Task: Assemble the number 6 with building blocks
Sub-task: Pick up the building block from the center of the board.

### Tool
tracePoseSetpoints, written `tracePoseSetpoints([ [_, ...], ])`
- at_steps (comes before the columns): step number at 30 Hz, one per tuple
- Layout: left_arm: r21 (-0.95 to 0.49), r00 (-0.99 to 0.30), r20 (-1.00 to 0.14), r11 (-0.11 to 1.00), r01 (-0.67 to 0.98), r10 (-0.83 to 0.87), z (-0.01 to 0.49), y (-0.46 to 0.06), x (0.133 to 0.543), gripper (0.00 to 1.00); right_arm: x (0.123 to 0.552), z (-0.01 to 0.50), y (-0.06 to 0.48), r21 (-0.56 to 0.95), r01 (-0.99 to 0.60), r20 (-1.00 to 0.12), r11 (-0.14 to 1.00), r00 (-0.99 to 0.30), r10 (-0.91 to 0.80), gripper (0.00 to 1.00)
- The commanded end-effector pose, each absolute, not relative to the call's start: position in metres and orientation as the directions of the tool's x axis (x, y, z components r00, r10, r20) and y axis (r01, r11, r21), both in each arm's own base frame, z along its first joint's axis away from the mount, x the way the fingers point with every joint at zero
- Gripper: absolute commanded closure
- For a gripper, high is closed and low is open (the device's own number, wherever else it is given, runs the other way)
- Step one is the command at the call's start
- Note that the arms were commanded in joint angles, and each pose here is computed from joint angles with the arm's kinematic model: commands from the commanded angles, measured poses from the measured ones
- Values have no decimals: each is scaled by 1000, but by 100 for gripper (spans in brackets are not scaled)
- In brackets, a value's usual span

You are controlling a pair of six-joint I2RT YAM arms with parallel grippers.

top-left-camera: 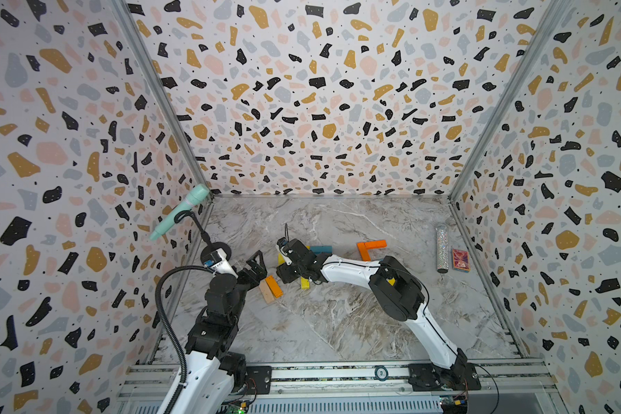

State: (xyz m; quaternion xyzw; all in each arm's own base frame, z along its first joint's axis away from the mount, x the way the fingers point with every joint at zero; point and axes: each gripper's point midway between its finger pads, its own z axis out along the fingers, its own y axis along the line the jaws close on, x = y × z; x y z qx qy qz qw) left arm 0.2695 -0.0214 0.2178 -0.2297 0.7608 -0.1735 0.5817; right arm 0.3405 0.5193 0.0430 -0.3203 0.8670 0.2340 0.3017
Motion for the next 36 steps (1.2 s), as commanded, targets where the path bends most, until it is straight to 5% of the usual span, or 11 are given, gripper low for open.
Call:
tracePoseSetpoints([
  [1, -524, -196, -809, 830, -189, -555, 222, -11, 262, 1, 351, 60, 527, 204, -684, -694, 700, -606, -390, 35],
  [14, -511, -205, -811, 835, -205, -547, 218, -9, 260, 1, 366, 20, 545, 110, -709, -656, 696, -578, -485, 34],
  [23, -491, -212, -819, 843, -220, -533, 218, -7, 262, 0, 365, 12, 538, 39, -740, -632, 671, -538, -557, 61],
  [27, -491, -228, -816, 845, -210, -531, 217, -10, 264, 1, 355, 40, 556, 165, -793, -688, 586, -518, -509, 73],
  [36, -472, -336, -806, 872, -130, -487, 211, -33, 278, 0, 349, 159, 536, 121, -856, -832, 503, -364, -419, 78],
])
